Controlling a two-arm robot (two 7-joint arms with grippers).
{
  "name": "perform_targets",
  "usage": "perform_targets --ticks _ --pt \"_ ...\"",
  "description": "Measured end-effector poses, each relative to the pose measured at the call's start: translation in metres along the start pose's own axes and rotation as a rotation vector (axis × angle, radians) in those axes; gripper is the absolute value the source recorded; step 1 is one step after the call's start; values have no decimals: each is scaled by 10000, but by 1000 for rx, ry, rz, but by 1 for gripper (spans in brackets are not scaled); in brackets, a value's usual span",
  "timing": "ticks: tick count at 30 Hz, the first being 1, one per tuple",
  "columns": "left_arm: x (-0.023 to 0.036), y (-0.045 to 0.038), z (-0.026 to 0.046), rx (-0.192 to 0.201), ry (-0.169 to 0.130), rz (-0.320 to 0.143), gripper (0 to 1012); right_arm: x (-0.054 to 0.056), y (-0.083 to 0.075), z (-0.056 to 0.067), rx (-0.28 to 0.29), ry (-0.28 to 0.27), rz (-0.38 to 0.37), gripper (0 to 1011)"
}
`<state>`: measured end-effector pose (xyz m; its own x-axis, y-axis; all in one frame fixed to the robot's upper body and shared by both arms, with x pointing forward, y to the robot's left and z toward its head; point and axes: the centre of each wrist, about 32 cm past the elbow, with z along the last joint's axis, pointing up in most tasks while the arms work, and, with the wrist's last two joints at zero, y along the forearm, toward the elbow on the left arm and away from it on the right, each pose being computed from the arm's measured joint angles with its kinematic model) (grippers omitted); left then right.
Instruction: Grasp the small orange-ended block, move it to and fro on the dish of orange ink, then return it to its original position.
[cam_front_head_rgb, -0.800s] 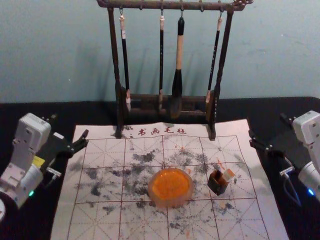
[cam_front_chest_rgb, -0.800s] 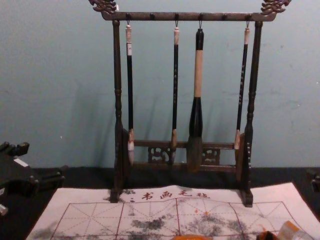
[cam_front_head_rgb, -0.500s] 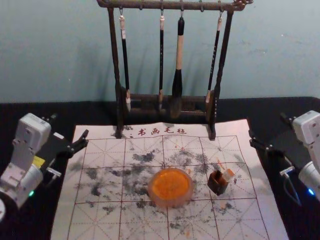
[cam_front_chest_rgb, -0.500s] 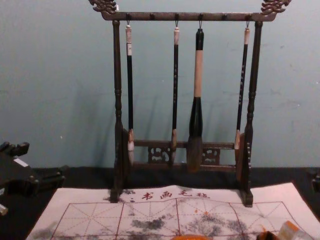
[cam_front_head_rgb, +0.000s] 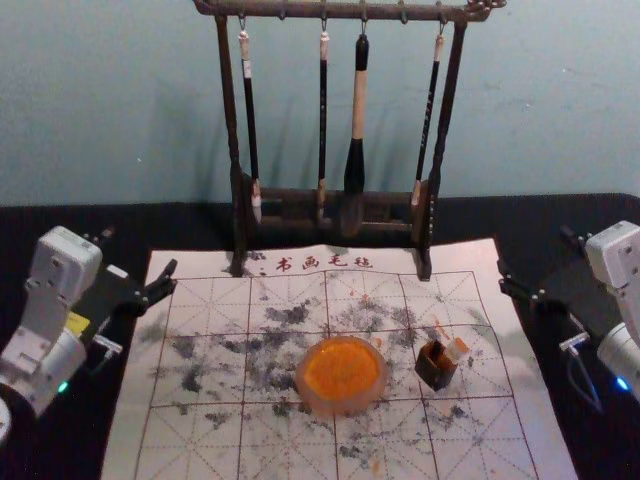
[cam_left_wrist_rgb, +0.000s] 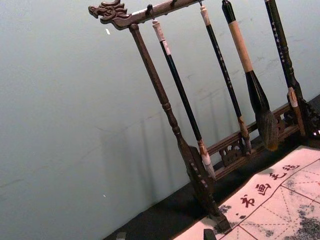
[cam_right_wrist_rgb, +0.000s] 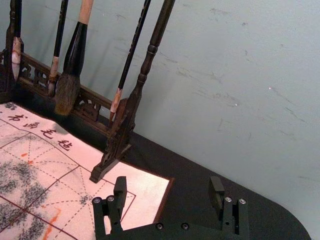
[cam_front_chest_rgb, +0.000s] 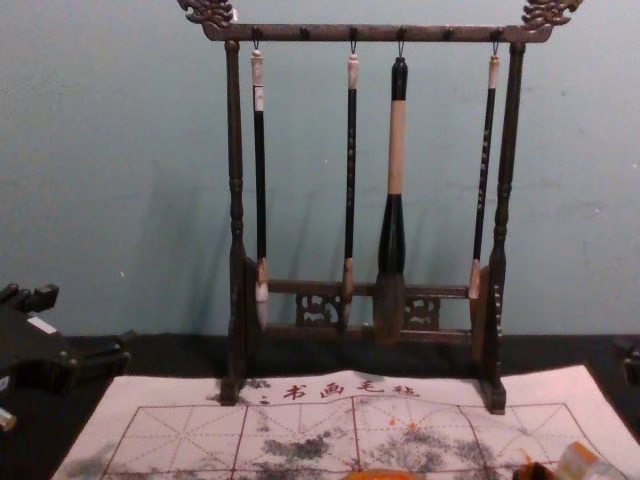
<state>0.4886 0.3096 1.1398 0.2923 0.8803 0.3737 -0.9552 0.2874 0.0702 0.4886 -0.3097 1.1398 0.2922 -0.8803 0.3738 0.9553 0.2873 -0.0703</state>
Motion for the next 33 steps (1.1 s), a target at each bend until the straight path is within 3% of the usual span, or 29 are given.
perform_targets --ticks 33 --pt "0 0 0 0 0 0 1001 0 0 0 0 0 0 1002"
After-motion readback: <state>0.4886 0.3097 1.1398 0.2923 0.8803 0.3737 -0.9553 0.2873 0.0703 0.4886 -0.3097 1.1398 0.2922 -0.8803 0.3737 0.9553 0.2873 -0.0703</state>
